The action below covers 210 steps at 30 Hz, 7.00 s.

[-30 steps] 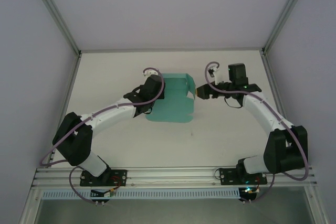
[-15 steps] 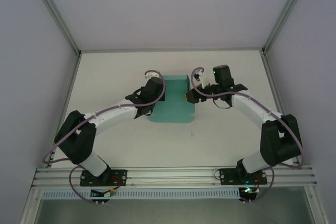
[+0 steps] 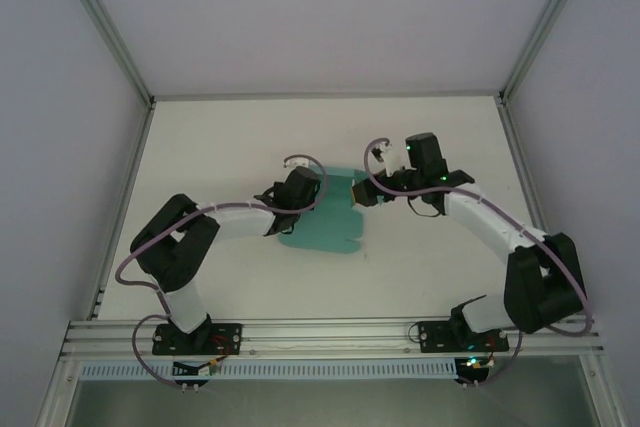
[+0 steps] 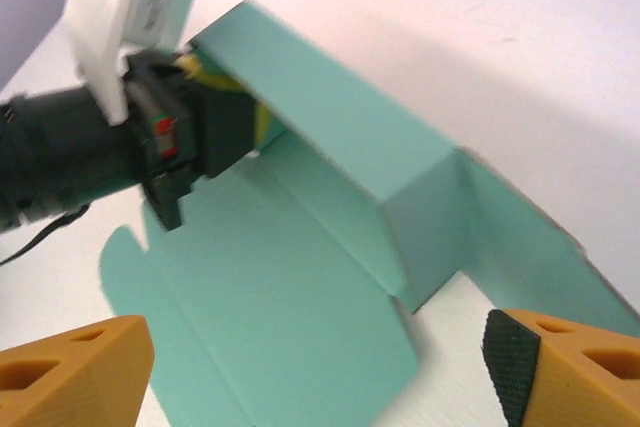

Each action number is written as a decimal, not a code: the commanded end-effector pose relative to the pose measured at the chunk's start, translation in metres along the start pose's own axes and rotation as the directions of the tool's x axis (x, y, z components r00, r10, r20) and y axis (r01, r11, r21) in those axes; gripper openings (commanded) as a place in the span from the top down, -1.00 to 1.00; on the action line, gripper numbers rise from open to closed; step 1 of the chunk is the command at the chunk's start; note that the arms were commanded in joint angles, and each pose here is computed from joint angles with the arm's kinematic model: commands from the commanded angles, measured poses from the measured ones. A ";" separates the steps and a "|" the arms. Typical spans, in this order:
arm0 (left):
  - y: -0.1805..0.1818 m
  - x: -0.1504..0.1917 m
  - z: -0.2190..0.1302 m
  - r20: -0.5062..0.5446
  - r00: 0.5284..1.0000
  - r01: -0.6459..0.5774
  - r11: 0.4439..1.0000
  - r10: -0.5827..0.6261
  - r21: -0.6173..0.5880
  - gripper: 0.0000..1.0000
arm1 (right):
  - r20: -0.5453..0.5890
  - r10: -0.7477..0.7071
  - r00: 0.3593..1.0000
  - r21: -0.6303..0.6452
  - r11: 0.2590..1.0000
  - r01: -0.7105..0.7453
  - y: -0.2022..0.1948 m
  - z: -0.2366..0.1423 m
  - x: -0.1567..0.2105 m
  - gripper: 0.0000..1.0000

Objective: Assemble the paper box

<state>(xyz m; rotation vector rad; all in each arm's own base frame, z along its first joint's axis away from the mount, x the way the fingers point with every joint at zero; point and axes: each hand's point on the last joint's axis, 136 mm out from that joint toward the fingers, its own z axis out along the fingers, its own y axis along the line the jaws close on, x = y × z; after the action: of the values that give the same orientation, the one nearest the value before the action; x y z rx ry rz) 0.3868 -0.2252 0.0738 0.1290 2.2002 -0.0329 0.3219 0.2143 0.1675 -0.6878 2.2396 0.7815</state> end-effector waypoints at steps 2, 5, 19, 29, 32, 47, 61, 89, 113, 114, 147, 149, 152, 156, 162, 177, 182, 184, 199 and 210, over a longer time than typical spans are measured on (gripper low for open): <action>-0.007 -0.006 0.004 0.072 0.997 -0.011 0.999 0.008 0.041 1.00 | 0.044 0.118 0.992 0.226 0.966 -0.125 -0.045 -0.028 0.001 -0.80; -0.003 0.004 0.011 0.062 0.998 -0.021 1.000 0.020 0.012 1.00 | 0.086 0.174 0.981 0.349 0.917 -0.193 -0.073 -0.048 0.002 -0.83; -0.005 0.013 0.011 0.056 0.998 -0.025 0.999 0.023 0.026 1.00 | -0.174 0.390 0.904 0.365 0.878 -0.309 -0.127 -0.001 0.056 -0.70; -0.005 0.022 0.014 0.052 0.998 -0.022 0.999 0.021 0.029 1.00 | -0.248 0.239 0.939 0.049 0.971 -0.235 -0.065 0.026 0.053 -0.62; -0.006 0.025 0.015 0.044 0.999 -0.027 0.999 0.026 0.026 1.00 | -0.249 0.182 0.951 -0.035 0.980 -0.196 -0.046 0.031 0.052 -0.58; -0.010 0.032 0.016 0.024 0.999 -0.048 0.999 0.047 0.017 1.00 | -0.292 0.091 0.952 -0.102 0.987 -0.125 -0.004 0.067 0.051 -0.31; -0.014 0.039 0.016 -0.015 0.997 -0.070 0.997 0.071 0.035 1.00 | -0.153 0.099 0.983 0.152 0.985 -0.075 -0.039 0.097 0.044 -0.11; -0.019 0.045 0.022 -0.022 0.992 -0.119 0.991 0.120 0.055 1.00 | 0.108 0.207 0.972 0.470 0.851 -0.233 -0.057 -0.011 0.039 -0.70; -0.025 0.041 0.022 -0.020 0.994 -0.104 0.991 0.106 0.081 1.00 | -0.148 0.373 0.916 0.074 0.928 -0.366 -0.047 0.043 0.062 -0.37; -0.026 0.041 0.022 -0.019 0.994 -0.105 0.991 0.106 0.082 1.00 | -0.154 0.354 0.922 0.066 0.935 -0.348 -0.043 0.048 0.062 -0.37; -0.032 0.046 0.023 -0.044 0.988 -0.139 0.984 0.145 0.112 1.00 | 0.053 0.097 0.994 0.219 0.970 -0.107 -0.053 0.105 0.031 0.19; -0.032 0.046 0.024 -0.046 0.988 -0.139 0.984 0.145 0.107 1.00 | 0.041 0.103 0.994 0.225 0.968 -0.110 -0.055 0.111 0.030 0.19; -0.031 0.047 0.026 -0.050 0.988 -0.144 0.985 0.149 0.096 1.00 | 0.040 0.114 0.993 0.273 0.954 -0.121 -0.066 0.118 0.030 0.42; -0.028 0.046 0.025 -0.054 0.987 -0.144 0.986 0.149 0.082 1.00 | 0.069 0.130 0.989 0.395 0.907 -0.147 -0.083 0.115 0.028 0.66; -0.027 0.046 0.027 -0.060 0.989 -0.128 0.989 0.132 0.070 1.00 | 0.144 0.200 0.969 0.553 0.796 -0.246 -0.104 0.104 0.034 0.99; -0.030 0.050 0.026 -0.079 0.988 -0.126 0.988 0.133 0.090 1.00 | 0.194 0.104 0.975 0.631 0.748 -0.205 -0.105 0.106 0.015 0.38; -0.029 0.051 0.026 -0.083 0.987 -0.133 0.987 0.140 0.086 1.00 | 0.200 0.007 0.980 0.600 0.790 -0.128 -0.097 0.107 -0.001 0.33; -0.028 0.052 0.026 -0.084 0.986 -0.133 0.987 0.141 0.085 1.00 | 0.211 -0.011 0.977 0.592 0.798 -0.118 -0.095 0.105 -0.005 0.43; -0.008 0.042 0.024 -0.119 0.993 -0.023 0.997 0.014 -0.073 1.00 | 0.261 0.228 0.938 0.860 0.386 -0.333 -0.154 0.057 0.052 1.00; -0.003 0.051 0.026 -0.130 0.990 0.036 0.993 -0.051 -0.110 1.00 | 0.368 0.299 0.880 0.883 0.183 -0.431 -0.170 0.037 0.077 1.00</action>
<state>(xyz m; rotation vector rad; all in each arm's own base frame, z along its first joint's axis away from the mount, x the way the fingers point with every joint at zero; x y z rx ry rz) 0.4013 -0.2676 0.0595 0.0611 2.1949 -0.1336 0.4065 0.1903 0.0517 0.2340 2.3269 -0.1398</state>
